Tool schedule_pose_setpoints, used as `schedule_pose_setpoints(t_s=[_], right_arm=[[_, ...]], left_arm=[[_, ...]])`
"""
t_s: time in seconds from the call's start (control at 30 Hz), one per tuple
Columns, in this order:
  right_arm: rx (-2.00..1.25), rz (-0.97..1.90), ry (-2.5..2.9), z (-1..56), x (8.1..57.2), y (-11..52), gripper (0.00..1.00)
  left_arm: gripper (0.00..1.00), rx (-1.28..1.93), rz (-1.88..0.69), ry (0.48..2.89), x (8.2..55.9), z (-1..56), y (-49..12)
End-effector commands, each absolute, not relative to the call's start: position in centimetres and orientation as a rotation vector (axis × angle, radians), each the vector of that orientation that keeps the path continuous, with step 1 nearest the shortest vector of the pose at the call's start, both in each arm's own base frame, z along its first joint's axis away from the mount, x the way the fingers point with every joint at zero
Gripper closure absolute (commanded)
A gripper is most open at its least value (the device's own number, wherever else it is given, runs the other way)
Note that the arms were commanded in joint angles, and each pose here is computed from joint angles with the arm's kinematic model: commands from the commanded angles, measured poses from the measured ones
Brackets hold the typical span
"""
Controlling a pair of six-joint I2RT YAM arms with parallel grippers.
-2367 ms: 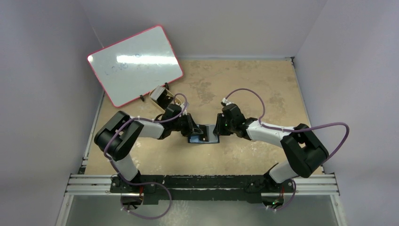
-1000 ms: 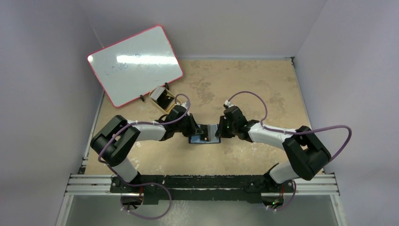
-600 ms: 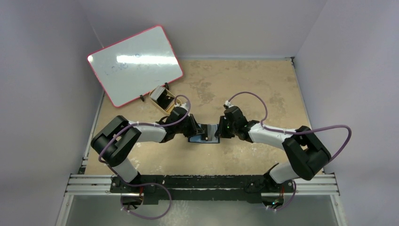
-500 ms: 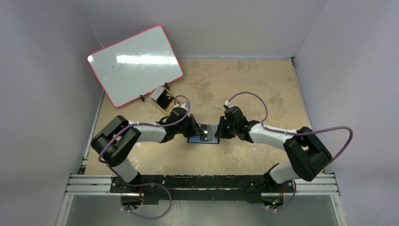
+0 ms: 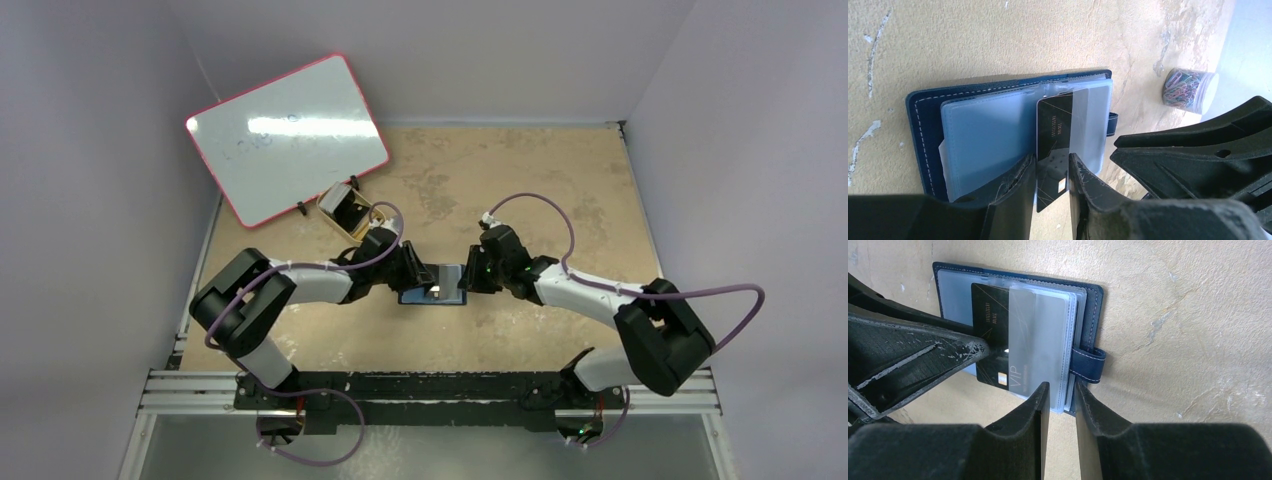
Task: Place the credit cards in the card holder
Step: Insert the credit card into the card holder.
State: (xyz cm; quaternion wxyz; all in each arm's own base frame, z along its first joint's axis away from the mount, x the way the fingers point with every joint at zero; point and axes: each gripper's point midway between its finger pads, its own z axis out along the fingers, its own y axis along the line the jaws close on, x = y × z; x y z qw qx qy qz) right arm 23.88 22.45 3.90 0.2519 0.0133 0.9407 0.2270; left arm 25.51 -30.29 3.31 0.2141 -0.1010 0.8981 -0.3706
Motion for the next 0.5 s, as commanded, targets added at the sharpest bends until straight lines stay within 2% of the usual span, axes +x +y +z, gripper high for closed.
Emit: schedule_pose_setpoints(t_s=[0.0, 0.13, 0.2, 0.37, 0.47], right_arm=[[0.038, 0.647, 2.545, 4.0, 24.2, 23.0, 0.73], [0.028, 0.674, 2.549, 3.7, 24.1, 23.3, 0.75], [0.026, 0.676, 2.551, 3.6, 24.0, 23.3, 0.76], [0.019, 0.687, 2.53, 3.4, 24.3, 23.5, 0.79], [0.029, 0.693, 2.524, 3.4, 24.5, 23.6, 0.8]], left_arm=[[0.77, -0.262, -1.045, 2.44, 26.0, 4.8, -30.6], [0.94, -0.246, -1.052, 2.443, 25.9, 4.7, -31.3], [0.99, -0.239, -1.058, 2.448, 25.6, 4.5, -31.7], [1.0, -0.228, -1.083, 2.446, 25.3, 4.0, -32.8], [0.94, -0.211, -1.089, 2.448, 25.1, 3.9, -33.6]])
